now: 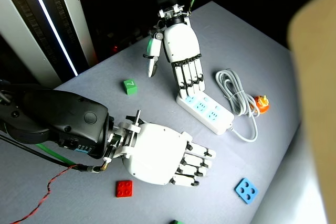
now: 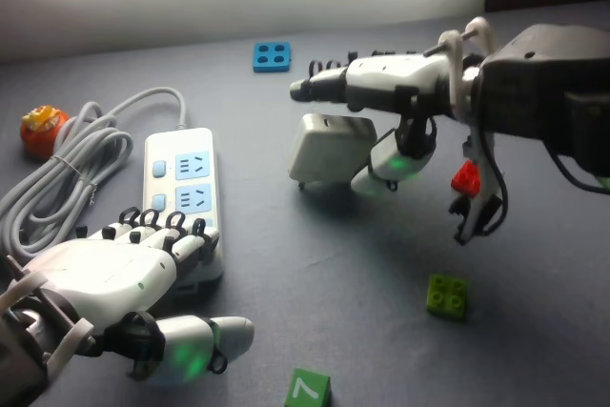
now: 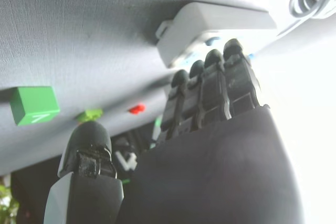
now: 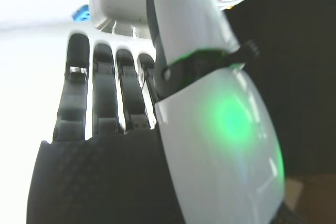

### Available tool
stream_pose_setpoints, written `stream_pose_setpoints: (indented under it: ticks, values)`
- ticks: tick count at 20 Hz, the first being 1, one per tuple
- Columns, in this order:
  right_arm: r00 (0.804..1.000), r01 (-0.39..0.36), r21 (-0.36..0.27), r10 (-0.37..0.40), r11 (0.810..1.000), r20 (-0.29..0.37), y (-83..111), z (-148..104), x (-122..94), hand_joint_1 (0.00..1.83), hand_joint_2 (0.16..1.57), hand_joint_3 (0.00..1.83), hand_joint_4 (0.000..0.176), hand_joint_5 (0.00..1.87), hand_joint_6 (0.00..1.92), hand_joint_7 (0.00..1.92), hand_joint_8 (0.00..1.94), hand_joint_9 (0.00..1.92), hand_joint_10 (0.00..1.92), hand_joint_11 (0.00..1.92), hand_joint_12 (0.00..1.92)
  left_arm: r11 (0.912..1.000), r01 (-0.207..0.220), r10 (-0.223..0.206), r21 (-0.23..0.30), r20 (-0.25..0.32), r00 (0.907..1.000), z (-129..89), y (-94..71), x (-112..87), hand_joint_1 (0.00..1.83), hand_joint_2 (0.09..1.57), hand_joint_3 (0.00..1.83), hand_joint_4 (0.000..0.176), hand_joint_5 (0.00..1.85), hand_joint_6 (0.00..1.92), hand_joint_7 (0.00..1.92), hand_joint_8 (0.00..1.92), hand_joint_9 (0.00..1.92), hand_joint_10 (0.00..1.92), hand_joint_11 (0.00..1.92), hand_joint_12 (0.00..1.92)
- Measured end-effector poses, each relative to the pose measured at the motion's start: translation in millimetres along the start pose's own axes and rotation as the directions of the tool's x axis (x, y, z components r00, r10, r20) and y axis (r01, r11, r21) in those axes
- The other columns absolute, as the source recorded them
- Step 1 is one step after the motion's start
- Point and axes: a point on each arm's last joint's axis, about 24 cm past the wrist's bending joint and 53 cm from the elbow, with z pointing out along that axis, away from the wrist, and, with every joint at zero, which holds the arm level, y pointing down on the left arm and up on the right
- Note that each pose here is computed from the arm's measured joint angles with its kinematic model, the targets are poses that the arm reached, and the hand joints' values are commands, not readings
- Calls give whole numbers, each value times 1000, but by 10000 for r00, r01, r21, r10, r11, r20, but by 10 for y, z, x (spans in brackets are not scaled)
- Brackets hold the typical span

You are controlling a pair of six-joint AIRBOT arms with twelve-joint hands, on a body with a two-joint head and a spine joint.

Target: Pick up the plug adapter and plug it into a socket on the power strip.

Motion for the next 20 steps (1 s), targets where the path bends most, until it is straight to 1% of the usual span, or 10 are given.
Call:
stream_pose_setpoints:
  ticks: [2,3,5,7,8,9,11,14,16,20]
  values:
    - [9999,-107,103,107,9999,62,-49,39,-20,1372,1016,2,0,133,1,134,0,185,0,0,792,10000,-21,21,-8,1,10000,18,11,-5,0,1242,2,0,16,4,16,7,10,4,2,1]
    - [9999,-100,165,99,9998,72,-79,64,-14,1379,1017,2,0,125,0,125,0,172,0,0,770,10000,25,-25,-52,6,10000,18,21,-5,0,1243,2,0,18,5,25,9,17,7,6,3]
    - [10000,-70,313,70,9995,14,-162,105,30,1379,1015,1,0,114,0,121,0,170,0,0,764,10000,12,-12,-77,-21,10000,20,24,5,0,1242,2,0,15,3,22,7,16,6,6,3]
    - [10000,-69,367,70,9993,-27,-197,134,52,1380,1015,0,0,111,0,120,0,169,0,0,762,9999,90,-91,-77,-46,9999,24,13,10,0,1242,2,0,15,3,22,7,16,6,6,3]
    - [10000,-69,376,69,9993,-11,-199,147,51,1364,1018,1,0,112,0,115,0,162,0,0,738,9999,120,-121,-64,-67,9999,32,6,21,0,1242,2,0,8,0,6,1,2,0,0,0]
    - [10000,-69,368,70,9993,-24,-195,159,58,1363,1011,0,0,137,6,144,6,189,7,0,783,9999,138,-138,-80,-97,9999,31,10,28,0,1244,2,0,13,2,16,5,16,6,8,3]
    - [10000,-69,350,71,9994,-57,-186,169,76,1367,1012,0,0,136,1,140,1,184,2,0,790,9997,192,-193,-124,-120,9997,31,20,34,0,1245,2,0,30,8,33,10,27,9,8,4]
    - [10000,-70,343,71,9994,-53,-179,206,80,1368,1024,3,0,118,1,124,1,174,1,0,755,9996,231,-233,-152,-129,9996,31,26,36,0,1241,0,0,20,2,16,1,10,0,0,0]
    - [10000,-83,284,83,9996,-9,-142,230,57,1351,1015,0,0,126,3,122,0,169,0,0,737,9993,323,-326,-175,-156,9993,34,24,38,0,1242,0,0,18,1,14,2,4,0,0,0]
    - [10000,-86,140,85,9999,42,-57,269,23,1344,1002,0,0,154,7,139,3,190,4,0,767,9990,393,-397,-197,-195,9990,39,18,57,0,1242,0,0,14,1,0,0,0,0,0,0]
